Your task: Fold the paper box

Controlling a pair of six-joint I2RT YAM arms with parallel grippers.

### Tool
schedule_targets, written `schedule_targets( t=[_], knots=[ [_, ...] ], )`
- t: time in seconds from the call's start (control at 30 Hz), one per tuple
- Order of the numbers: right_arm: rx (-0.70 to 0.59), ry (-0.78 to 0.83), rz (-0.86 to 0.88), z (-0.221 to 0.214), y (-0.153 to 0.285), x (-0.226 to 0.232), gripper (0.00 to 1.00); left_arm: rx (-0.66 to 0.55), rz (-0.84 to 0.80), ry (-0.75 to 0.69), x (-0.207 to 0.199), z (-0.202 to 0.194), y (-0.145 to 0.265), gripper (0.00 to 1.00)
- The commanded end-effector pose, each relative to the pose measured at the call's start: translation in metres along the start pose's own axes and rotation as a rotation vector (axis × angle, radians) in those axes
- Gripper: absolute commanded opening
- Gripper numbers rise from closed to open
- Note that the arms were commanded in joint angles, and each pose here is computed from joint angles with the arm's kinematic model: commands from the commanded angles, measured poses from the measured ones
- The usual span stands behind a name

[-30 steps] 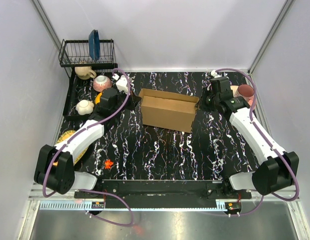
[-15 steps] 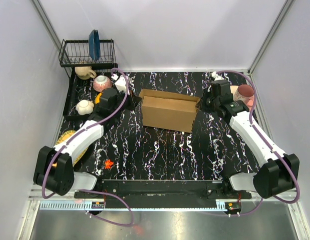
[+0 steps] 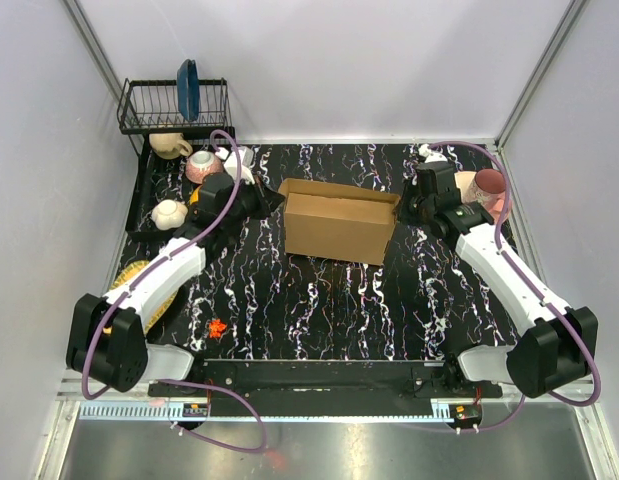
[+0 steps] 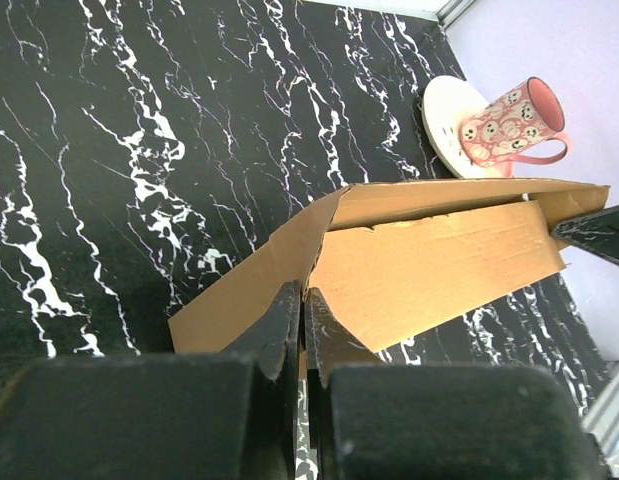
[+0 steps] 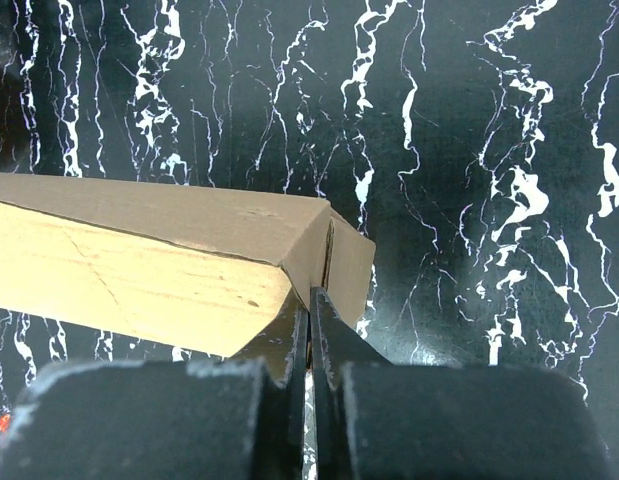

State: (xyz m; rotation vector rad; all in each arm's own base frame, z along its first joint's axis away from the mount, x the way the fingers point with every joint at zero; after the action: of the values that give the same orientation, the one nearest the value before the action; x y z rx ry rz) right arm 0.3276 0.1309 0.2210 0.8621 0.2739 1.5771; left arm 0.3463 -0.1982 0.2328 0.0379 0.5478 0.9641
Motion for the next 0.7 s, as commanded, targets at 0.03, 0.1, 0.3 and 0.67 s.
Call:
schedule_targets(
  t=[0.03,0.1,0.3,0.67],
  knots=[
    [0.136,0.047,-0.080,-0.039,-0.004,-0.016,0.00,-0.064,-0.058,0.101,-0.025,0.030,0.007,0.00],
    [0.137,0.057,-0.084,-0.040,-0.005,-0.016,0.00,-0.066,-0.052,0.108,-0.026,0.031,0.008,0.00],
    [0.140,0.088,-0.116,-0.045,-0.008,-0.020,0.00,-0.036,-0.043,0.175,-0.025,0.040,0.011,0.00],
    [0.143,0.107,-0.141,-0.049,-0.013,-0.023,0.00,0.075,-0.090,0.352,-0.030,0.027,0.005,0.00]
  ],
)
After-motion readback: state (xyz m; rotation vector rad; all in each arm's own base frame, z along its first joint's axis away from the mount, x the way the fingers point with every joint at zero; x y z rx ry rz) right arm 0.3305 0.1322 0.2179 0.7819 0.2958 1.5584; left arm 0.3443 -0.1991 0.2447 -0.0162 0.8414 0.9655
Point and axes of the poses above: each gripper's point midway between its finger pads, its own y axis back along the fingers, its own x axis along the line the jaws close on, z = x × y, the point moved 3 cm from there along y, back along the fingers, and after that the axes turned 5 degrees about -y, right-handed, at the moved point
